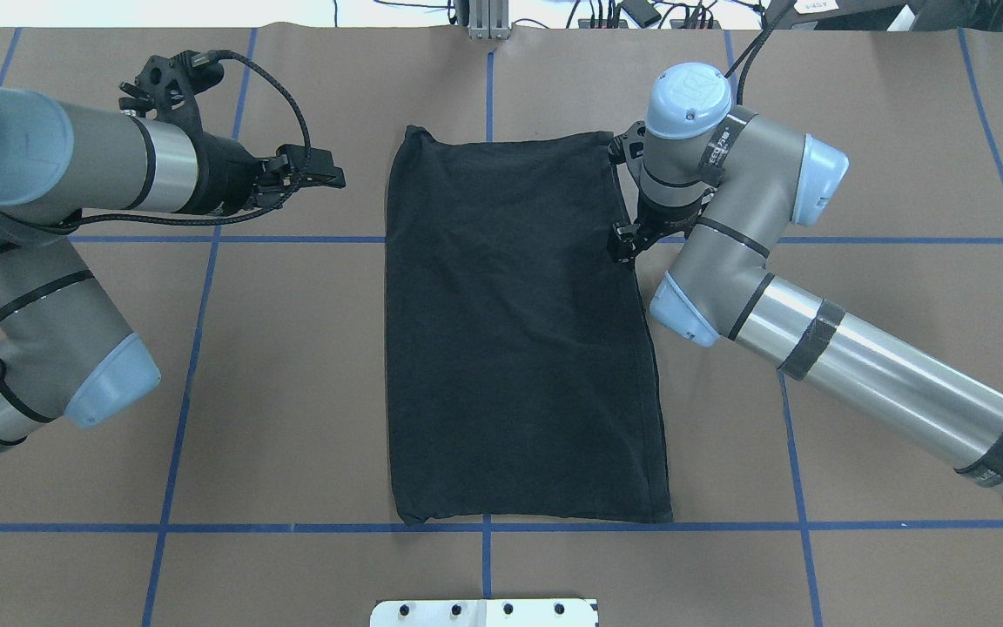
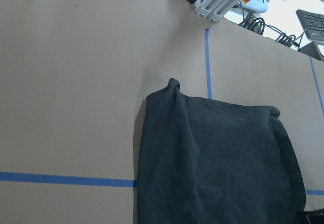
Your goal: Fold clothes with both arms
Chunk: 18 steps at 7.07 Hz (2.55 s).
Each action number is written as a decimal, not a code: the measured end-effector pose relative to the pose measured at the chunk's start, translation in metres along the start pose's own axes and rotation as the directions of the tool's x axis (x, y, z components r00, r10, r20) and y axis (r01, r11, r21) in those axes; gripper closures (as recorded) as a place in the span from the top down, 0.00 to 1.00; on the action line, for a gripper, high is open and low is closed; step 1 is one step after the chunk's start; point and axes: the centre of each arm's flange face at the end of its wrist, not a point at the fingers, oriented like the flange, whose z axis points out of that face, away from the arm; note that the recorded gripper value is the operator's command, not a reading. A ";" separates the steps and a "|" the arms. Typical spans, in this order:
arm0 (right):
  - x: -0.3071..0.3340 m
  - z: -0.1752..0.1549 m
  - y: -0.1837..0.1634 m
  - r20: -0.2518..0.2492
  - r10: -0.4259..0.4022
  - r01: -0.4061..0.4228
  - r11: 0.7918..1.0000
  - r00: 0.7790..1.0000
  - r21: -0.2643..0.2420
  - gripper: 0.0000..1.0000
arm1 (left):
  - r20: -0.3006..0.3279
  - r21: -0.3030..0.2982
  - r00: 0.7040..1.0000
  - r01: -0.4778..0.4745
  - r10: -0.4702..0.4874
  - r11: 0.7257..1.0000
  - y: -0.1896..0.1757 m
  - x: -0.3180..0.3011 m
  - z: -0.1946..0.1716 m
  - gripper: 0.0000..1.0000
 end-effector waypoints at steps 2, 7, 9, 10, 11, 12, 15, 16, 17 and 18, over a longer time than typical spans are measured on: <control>0.011 -0.007 -0.005 0.004 0.002 -0.002 1.000 1.000 0.002 1.00 | -0.004 0.002 1.000 -0.003 0.003 1.000 -0.001 0.003 -0.001 1.00; 0.005 -0.034 -0.025 0.057 -0.015 0.011 0.998 0.998 0.068 1.00 | 0.000 -0.001 1.000 -0.008 0.008 1.000 -0.001 0.001 0.000 1.00; 0.001 -0.026 -0.039 0.038 -0.032 0.027 0.992 0.999 0.123 1.00 | 0.001 -0.002 1.000 -0.008 0.008 1.000 -0.001 0.000 0.001 1.00; 0.002 -0.019 -0.043 0.034 -0.035 0.030 0.991 0.999 0.132 1.00 | 0.000 -0.001 1.000 -0.008 0.008 1.000 -0.002 0.001 0.000 1.00; 0.004 -0.011 -0.044 0.030 -0.036 0.032 0.991 0.999 0.132 1.00 | 0.000 -0.001 1.000 -0.008 0.008 1.000 -0.002 0.001 0.000 1.00; 0.006 -0.005 -0.044 0.027 -0.037 0.033 0.991 0.999 0.126 1.00 | -0.001 -0.001 1.000 -0.009 0.009 1.000 -0.001 0.001 -0.001 1.00; 0.021 -0.006 -0.049 0.021 -0.027 0.024 0.992 0.999 0.125 1.00 | -0.003 0.000 1.000 -0.008 0.008 1.000 -0.002 0.002 -0.002 1.00; 0.025 -0.012 -0.051 0.038 -0.025 0.020 0.992 0.999 0.125 1.00 | -0.001 -0.001 1.000 -0.006 0.006 1.000 -0.001 0.001 -0.002 1.00; 0.024 -0.025 -0.051 0.082 -0.025 0.015 0.993 0.996 0.120 1.00 | 0.000 -0.001 1.000 -0.001 0.001 1.000 -0.001 -0.001 -0.002 1.00; 0.021 -0.045 -0.047 0.145 -0.015 -0.002 0.993 0.989 0.116 1.00 | -0.004 -0.008 1.000 0.021 -0.021 1.000 0.004 0.000 -0.003 1.00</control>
